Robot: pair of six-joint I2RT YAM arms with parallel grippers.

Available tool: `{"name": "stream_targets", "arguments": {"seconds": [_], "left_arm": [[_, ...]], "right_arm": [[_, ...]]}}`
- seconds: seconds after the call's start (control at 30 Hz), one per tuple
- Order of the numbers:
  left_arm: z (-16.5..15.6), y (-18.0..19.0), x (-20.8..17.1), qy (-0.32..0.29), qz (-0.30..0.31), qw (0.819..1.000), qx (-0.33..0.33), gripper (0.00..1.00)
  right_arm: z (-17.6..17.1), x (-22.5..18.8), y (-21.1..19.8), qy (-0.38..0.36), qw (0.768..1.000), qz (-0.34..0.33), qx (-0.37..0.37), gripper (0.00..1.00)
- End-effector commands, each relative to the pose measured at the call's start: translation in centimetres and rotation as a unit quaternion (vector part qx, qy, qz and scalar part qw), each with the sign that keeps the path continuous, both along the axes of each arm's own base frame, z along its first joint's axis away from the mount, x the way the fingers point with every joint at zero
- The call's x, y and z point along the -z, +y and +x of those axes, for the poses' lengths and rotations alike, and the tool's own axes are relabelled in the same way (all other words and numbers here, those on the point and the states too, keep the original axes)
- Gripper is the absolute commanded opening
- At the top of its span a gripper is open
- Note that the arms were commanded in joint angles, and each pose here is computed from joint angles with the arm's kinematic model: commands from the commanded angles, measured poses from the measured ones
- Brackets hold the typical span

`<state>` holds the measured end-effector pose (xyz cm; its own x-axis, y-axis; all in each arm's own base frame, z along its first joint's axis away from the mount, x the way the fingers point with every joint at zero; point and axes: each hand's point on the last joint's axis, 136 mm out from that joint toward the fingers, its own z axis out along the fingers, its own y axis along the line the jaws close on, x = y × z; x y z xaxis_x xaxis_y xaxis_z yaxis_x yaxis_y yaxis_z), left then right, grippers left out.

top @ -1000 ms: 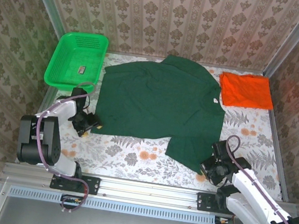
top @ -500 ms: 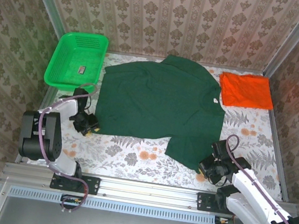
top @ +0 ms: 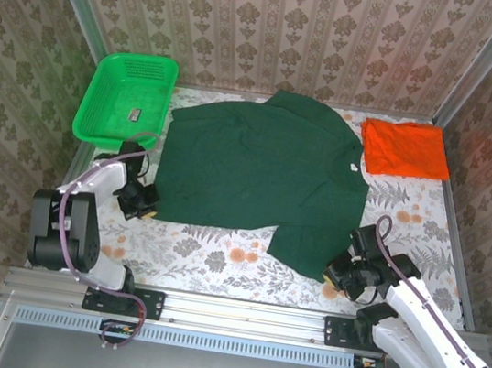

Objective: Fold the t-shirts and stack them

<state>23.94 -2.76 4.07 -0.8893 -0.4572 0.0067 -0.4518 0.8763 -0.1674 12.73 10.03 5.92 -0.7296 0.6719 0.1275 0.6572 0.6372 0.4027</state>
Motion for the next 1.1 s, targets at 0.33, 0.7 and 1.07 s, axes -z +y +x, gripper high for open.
{"name": "stream_targets", "arguments": {"seconds": [0.33,0.7,1.07], "left_arm": [[-5.6,0.2,-2.2,0.015,0.017,0.997,-0.072,0.00],[-6.5,0.3,-4.2,-0.005,0.005,0.993,-0.116,0.00],[0.2,-0.1,-7.3,-0.049,-0.010,0.996,-0.078,0.00]], "right_arm": [[-6.2,-4.3,-2.0,0.037,0.999,-0.014,-0.015,0.00],[-4.7,-5.9,-1.9,-0.001,1.000,-0.006,0.012,0.00],[10.9,-10.8,2.3,-0.122,0.989,-0.045,-0.073,0.00]]}}
